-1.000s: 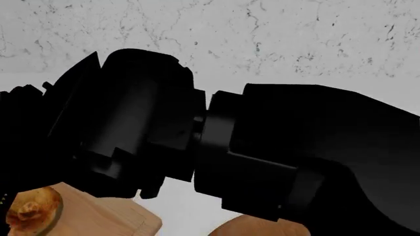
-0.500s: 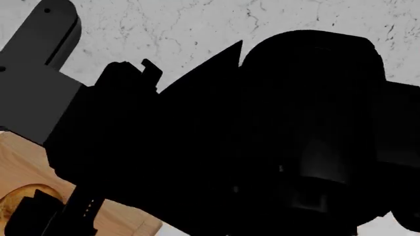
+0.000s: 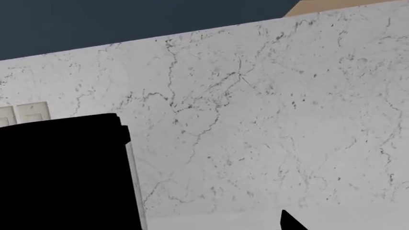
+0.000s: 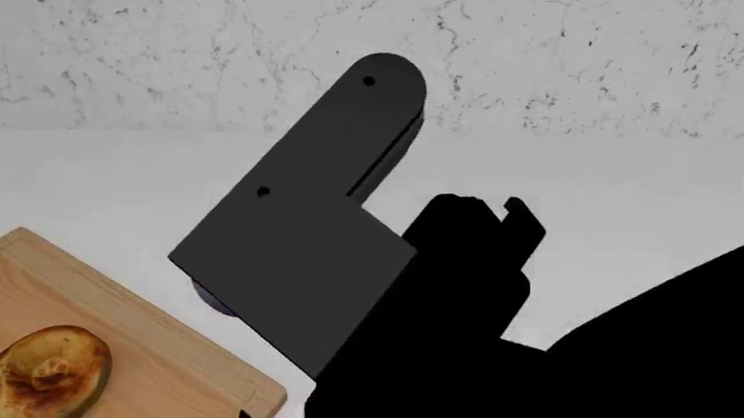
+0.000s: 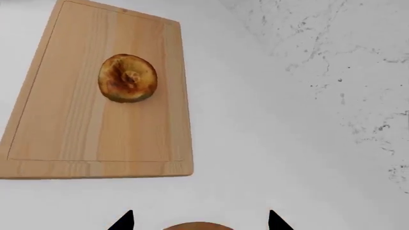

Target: Place all breads on the cutting board.

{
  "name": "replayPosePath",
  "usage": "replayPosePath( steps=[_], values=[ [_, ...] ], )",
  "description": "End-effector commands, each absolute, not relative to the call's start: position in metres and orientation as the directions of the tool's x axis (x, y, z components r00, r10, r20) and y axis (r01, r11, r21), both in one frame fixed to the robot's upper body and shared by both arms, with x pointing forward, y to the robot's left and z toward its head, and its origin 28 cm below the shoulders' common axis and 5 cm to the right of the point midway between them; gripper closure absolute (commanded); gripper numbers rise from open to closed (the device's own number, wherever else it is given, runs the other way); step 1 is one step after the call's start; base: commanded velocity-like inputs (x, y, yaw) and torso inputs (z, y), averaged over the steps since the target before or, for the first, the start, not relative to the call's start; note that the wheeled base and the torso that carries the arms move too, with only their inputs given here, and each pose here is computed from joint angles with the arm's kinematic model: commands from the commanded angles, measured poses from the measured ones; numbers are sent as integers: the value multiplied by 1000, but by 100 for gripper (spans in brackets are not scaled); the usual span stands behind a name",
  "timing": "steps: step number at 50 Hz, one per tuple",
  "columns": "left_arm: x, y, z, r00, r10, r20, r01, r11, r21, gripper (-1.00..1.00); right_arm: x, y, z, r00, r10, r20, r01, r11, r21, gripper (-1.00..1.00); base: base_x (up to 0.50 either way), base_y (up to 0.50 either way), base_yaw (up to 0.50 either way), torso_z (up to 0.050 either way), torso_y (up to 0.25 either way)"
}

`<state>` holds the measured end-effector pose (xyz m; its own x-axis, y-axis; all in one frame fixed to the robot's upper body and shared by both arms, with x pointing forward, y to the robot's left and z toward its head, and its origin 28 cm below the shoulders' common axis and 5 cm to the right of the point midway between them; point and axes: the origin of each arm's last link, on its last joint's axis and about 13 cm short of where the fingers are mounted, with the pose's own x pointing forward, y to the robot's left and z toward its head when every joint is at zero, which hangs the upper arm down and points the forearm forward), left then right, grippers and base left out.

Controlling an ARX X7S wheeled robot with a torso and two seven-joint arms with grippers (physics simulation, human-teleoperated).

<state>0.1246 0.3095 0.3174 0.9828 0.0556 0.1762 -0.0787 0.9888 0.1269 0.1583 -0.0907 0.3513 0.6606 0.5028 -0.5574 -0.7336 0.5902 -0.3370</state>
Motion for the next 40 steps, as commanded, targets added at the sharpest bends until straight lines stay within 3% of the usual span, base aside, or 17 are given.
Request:
replayPosePath(
  steps=[1,16,29,40],
  values=[
    [141,307,308,986,36,165,-57,991,125,-100,126,-108,352,639,458,-618,-715,650,-258,-100,0,0,0,0,0],
    [141,305,311,983,23,184,-47,991,127,-100,103,-123,371,634,377,-675,-680,688,-254,-100,0,0,0,0,0],
    [142,305,310,982,19,188,-42,992,121,-100,110,-132,359,646,286,-707,-630,723,-283,-100,0,0,0,0,0],
    [132,305,314,983,25,181,-48,991,123,-100,132,-131,355,661,309,-683,-631,722,-284,-100,0,0,0,0,0]
  ],
)
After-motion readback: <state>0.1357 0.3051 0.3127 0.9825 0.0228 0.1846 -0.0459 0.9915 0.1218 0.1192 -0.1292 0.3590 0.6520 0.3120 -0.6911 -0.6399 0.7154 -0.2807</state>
